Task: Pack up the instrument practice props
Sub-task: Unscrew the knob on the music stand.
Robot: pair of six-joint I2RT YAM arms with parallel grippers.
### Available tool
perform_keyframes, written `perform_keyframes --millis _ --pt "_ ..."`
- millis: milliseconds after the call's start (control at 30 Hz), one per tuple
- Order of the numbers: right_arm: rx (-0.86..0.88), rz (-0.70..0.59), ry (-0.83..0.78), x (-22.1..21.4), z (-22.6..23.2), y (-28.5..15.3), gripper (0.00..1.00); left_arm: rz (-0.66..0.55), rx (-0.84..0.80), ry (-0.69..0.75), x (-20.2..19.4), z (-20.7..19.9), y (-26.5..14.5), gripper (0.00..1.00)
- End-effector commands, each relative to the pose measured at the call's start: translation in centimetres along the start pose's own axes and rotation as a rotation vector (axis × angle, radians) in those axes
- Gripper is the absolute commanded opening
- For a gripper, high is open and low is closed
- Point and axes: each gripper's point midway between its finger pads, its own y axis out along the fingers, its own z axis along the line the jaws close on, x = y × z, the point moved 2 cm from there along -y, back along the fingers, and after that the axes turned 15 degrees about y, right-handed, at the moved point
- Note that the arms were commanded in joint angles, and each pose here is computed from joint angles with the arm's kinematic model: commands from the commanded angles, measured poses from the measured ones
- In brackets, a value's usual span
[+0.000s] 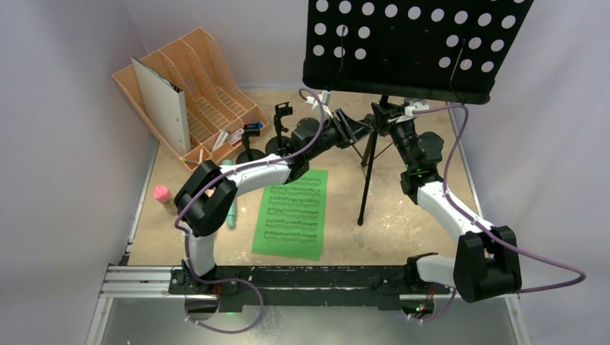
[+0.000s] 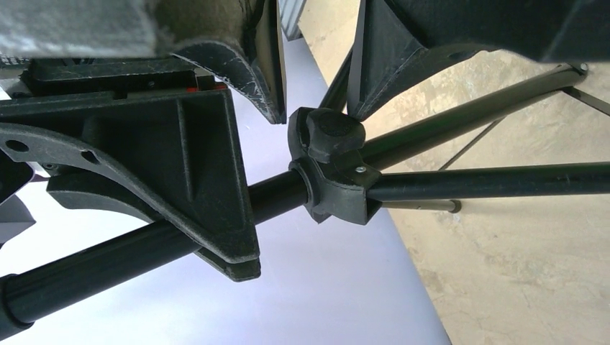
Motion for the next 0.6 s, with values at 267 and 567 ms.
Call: perform_keyframes --millis 267,567 --pt "0.088 -0.031 -0.001 1.7 2.3 0.0 0.00 -0.121 0.022 0.123 4.8 -0.3 0.9 0.38" --pt "0.086 -0.030 0.000 1.6 2.2 0.1 0.00 -0.077 -0.015 0.111 4.1 -0.7 1.1 0.33"
